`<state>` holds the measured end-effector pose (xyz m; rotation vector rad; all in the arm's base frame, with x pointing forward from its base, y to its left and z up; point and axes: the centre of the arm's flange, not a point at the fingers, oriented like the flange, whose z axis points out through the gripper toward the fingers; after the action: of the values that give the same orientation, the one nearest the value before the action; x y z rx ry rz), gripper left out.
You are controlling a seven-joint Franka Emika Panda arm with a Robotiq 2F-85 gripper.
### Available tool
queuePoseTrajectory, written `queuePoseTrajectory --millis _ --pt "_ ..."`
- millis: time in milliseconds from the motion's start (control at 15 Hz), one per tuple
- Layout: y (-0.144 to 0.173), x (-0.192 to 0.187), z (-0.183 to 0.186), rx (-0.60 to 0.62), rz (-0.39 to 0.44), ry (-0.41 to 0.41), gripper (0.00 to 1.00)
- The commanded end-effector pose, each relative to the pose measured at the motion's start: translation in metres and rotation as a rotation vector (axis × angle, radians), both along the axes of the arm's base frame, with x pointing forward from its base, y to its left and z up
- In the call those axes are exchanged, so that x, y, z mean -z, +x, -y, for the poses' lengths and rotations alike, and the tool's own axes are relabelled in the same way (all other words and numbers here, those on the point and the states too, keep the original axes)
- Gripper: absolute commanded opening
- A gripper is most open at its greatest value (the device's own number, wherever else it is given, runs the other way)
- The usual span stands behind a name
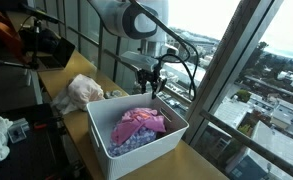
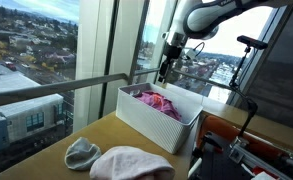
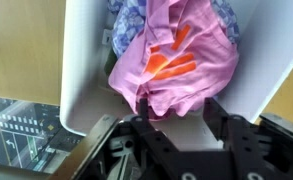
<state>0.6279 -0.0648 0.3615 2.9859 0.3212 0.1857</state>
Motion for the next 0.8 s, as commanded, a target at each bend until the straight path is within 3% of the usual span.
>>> queuePoseTrajectory --millis 0,67,200,400,733 --pt "-0.007 -0.069 -0.026 -0.041 0.086 -0.004 0.9" --pt "-0.009 -0.08 -0.042 -0.06 0.109 -0.005 0.97" --pt "-0.016 -0.091 -0.081 -0.118 0.132 0.006 1.0" --pt "-0.027 -0.068 -0.158 -0.218 0.11 0.031 1.0" --pt "-0.066 -0.007 -0.264 -0.315 -0.017 0.054 1.0"
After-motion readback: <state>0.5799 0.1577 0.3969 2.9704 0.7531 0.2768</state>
